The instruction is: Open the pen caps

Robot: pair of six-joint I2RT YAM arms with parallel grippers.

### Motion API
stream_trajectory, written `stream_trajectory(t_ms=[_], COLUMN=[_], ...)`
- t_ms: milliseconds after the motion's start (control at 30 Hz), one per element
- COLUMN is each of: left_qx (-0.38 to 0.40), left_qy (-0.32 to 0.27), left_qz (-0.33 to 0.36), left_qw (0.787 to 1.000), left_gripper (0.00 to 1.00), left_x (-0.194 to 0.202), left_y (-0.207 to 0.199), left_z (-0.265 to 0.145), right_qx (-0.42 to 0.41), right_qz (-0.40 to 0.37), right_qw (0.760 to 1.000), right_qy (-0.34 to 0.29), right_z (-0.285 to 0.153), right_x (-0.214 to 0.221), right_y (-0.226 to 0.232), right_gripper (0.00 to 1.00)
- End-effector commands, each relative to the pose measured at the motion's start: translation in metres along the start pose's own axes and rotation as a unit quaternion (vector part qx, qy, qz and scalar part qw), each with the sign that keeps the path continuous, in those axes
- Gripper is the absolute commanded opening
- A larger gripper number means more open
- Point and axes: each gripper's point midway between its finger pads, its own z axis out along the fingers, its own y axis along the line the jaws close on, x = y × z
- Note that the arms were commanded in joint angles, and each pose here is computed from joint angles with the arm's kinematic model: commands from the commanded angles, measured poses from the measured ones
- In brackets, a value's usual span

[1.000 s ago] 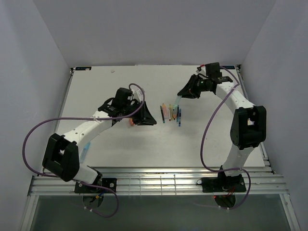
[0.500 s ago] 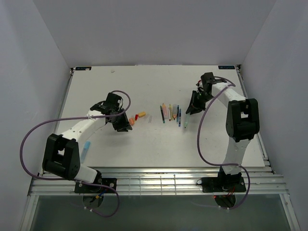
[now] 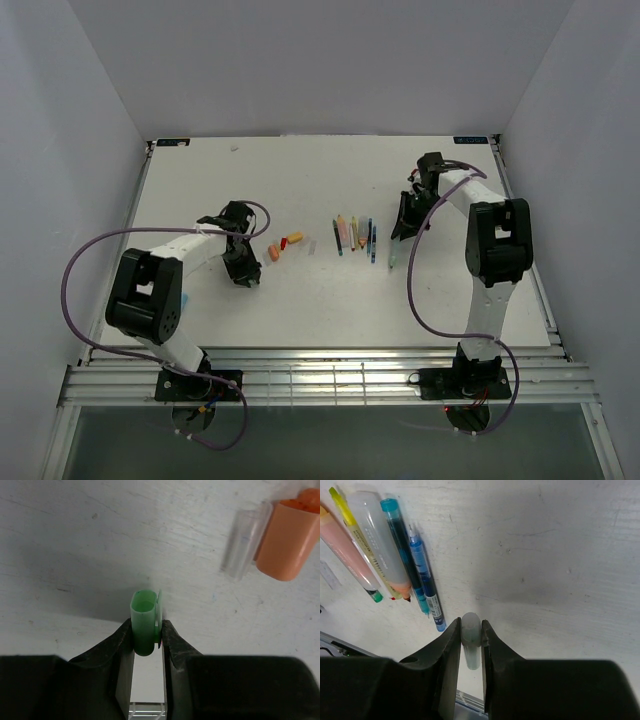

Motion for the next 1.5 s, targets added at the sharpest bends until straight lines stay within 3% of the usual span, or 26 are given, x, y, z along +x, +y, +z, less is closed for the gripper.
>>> stream_trajectory(t_ms=[0,200,367,567,800,1000,1300,1467], left_qx=[-0.017,-0.021,-0.023,-0.024,-0.014,-0.008,0.004,-0.046], left_qy=[-0.019,-0.012,-0.006,-0.002,-0.012,-0.031,-0.076,-0.09], left_qz=[0.0,-0.005,-0.008,-0.013,-0.012,-0.018,-0.053,-0.108], left_qw=[1.0,1.0,1.0,1.0,1.0,0.999,0.996,0.989], left_gripper=[0.0,0.01,0.23,0.52,0.7,0.74,0.79,0.8], left_x=[-0.016,-0.022,-0.026,-0.024,-0.034,-0.041,-0.057,-0.064], left_y=[0.002,0.0,-0.001,0.001,-0.005,-0.009,-0.009,0.015], left_z=[0.004,0.014,0.018,0.018,0.011,-0.008,-0.067,-0.096], right_qx=[-0.006,-0.036,-0.046,-0.065,-0.071,-0.059,-0.031,-0.023], right_qz=[-0.017,-0.022,-0.019,-0.021,-0.023,-0.023,-0.038,-0.075], right_qw=[1.0,0.999,0.999,0.998,0.997,0.998,0.996,0.993], right_qy=[-0.014,-0.012,-0.002,0.002,-0.001,-0.024,-0.074,-0.086], right_z=[-0.002,0.005,0.013,0.015,0.014,-0.003,-0.06,-0.073], right_x=[-0.015,-0.022,-0.02,-0.022,-0.023,-0.028,-0.022,-0.002], right_y=[0.003,0.013,0.013,0.019,0.025,0.028,0.051,0.073], right_gripper=[0.08,0.09,0.14,0.28,0.44,0.52,0.56,0.56])
